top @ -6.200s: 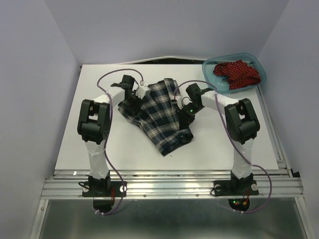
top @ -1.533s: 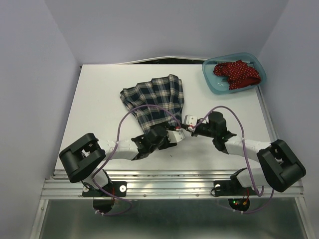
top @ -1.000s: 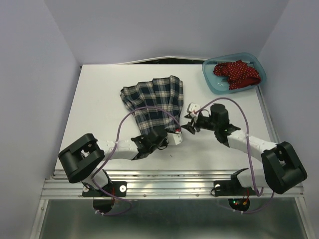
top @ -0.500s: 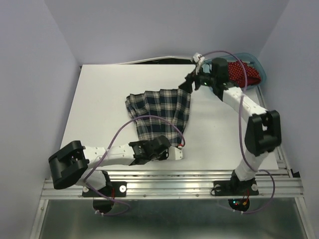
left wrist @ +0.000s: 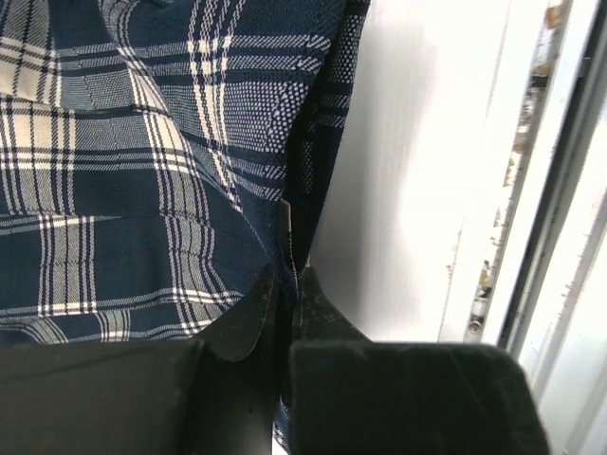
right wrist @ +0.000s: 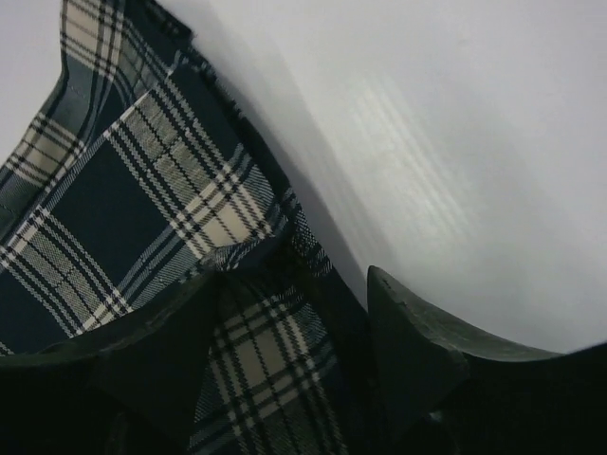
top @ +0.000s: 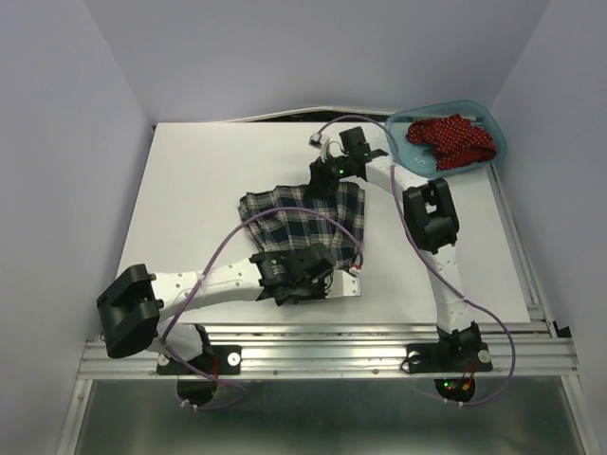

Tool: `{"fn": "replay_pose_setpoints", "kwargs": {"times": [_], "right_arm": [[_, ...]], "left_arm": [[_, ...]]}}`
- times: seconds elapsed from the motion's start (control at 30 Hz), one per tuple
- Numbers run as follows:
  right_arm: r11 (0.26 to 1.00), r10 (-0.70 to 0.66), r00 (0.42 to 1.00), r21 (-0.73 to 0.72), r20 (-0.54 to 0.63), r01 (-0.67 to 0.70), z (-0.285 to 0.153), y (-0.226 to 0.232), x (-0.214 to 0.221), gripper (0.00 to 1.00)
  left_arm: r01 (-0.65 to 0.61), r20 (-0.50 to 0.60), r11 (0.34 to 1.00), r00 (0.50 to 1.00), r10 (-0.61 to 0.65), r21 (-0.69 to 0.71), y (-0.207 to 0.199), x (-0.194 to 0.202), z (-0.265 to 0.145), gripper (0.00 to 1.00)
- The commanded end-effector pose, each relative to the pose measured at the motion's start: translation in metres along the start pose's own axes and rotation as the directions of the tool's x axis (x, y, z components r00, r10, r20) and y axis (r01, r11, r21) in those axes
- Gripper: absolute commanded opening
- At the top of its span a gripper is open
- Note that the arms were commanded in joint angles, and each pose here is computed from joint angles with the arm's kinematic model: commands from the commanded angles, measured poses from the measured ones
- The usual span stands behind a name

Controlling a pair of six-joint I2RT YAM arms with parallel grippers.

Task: Fold and stack the skirts
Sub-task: Fold the skirt

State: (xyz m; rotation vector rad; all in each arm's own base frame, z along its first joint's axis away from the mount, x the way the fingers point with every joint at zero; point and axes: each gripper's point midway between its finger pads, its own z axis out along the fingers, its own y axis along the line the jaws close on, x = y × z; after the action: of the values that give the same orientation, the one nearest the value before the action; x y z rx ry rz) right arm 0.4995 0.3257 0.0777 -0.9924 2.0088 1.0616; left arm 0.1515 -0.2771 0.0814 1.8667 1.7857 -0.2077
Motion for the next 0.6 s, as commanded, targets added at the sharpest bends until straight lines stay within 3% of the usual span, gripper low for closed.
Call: {"fn": "replay_pose_setpoints", "kwargs": {"times": [0.0, 0.2, 0.37, 0.57], "right_arm": [[0.991, -0.103, 0.991, -0.093, -0.089, 0.095, 0.022, 0.047, 0.025, 0.65], [0.979, -0.101, 0.972, -0.197, -0.211, 0.059, 0.026, 0.084, 0.086, 0.31], [0.970, -0.096, 0.968, -0.238, -0.230, 0.040, 0.017, 0.104, 0.101, 0.24], [0.960, -0.084, 0.965, -0.280, -0.249, 0.012, 0.011, 0.121, 0.117, 0.21]], "left_arm": [[0.023, 0.016, 0.996, 1.000, -0.025, 0.083, -0.010, -0.016, -0.015, 0.00], [-0.001, 0.088, 0.997, 0.996, -0.005, 0.078, 0.024, -0.050, -0.052, 0.03], [-0.029, 0.084, 0.999, 0.996, 0.027, 0.027, 0.065, -0.058, -0.072, 0.04], [0.003, 0.028, 0.998, 1.000, -0.001, -0.059, 0.135, -0.031, -0.073, 0.02]]}}
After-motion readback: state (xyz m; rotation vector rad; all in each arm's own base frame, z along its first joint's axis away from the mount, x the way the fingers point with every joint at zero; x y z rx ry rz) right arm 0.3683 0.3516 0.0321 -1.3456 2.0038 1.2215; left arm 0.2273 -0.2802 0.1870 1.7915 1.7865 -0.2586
